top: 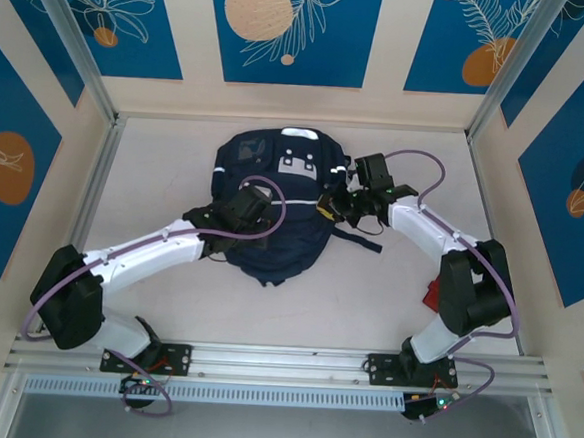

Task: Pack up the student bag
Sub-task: Unzip the student bag at the center of the table.

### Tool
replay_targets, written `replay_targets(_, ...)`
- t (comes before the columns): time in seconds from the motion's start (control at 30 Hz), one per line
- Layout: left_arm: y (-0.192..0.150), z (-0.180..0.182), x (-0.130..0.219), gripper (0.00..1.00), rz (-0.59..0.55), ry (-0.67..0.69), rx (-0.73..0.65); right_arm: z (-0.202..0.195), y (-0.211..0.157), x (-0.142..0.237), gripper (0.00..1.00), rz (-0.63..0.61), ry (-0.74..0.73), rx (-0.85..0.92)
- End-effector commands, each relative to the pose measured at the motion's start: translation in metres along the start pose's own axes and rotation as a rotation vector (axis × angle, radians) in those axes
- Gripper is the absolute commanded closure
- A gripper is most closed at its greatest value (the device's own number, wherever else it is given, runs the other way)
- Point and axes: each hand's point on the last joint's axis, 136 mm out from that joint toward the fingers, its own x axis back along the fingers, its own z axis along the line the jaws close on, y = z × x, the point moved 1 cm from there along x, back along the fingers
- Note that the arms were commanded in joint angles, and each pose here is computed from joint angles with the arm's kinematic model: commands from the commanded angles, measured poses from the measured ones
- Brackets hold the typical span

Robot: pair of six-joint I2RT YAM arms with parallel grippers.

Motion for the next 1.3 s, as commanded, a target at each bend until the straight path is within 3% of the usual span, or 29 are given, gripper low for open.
replay_targets(0.0,0.001,-0.009,0.012,1.00,0.010,-0.077,-0.042,0.014,0.014,0.024,0.59,-0.088,0.041,0.052)
replay_targets(0.13,0.014,-0.041,0.019,1.00,-0.004,-0.207,-0.077,0.012,-0.001,0.040,0.41,-0.087,0.053,0.045)
replay_targets(0.33,0.036,-0.094,0.034,1.00,-0.051,-0.415,-0.105,0.001,-0.029,0.056,0.33,-0.059,0.080,-0.045)
replay_targets(0.67,0.044,-0.122,0.018,1.00,-0.022,-0.417,-0.137,-0.001,-0.039,0.065,0.40,-0.070,0.099,-0.141)
replay_targets(0.73,0.044,-0.123,0.017,1.00,-0.017,-0.415,-0.145,-0.004,-0.038,0.061,0.48,-0.070,0.089,-0.162)
replay_targets(1.13,0.036,-0.117,0.012,1.00,0.027,-0.363,-0.183,-0.014,-0.030,0.037,0.61,-0.087,0.032,-0.254)
replay_targets(1.27,0.030,-0.106,0.011,1.00,0.051,-0.311,-0.202,-0.022,-0.028,0.035,0.70,-0.107,-0.004,-0.260)
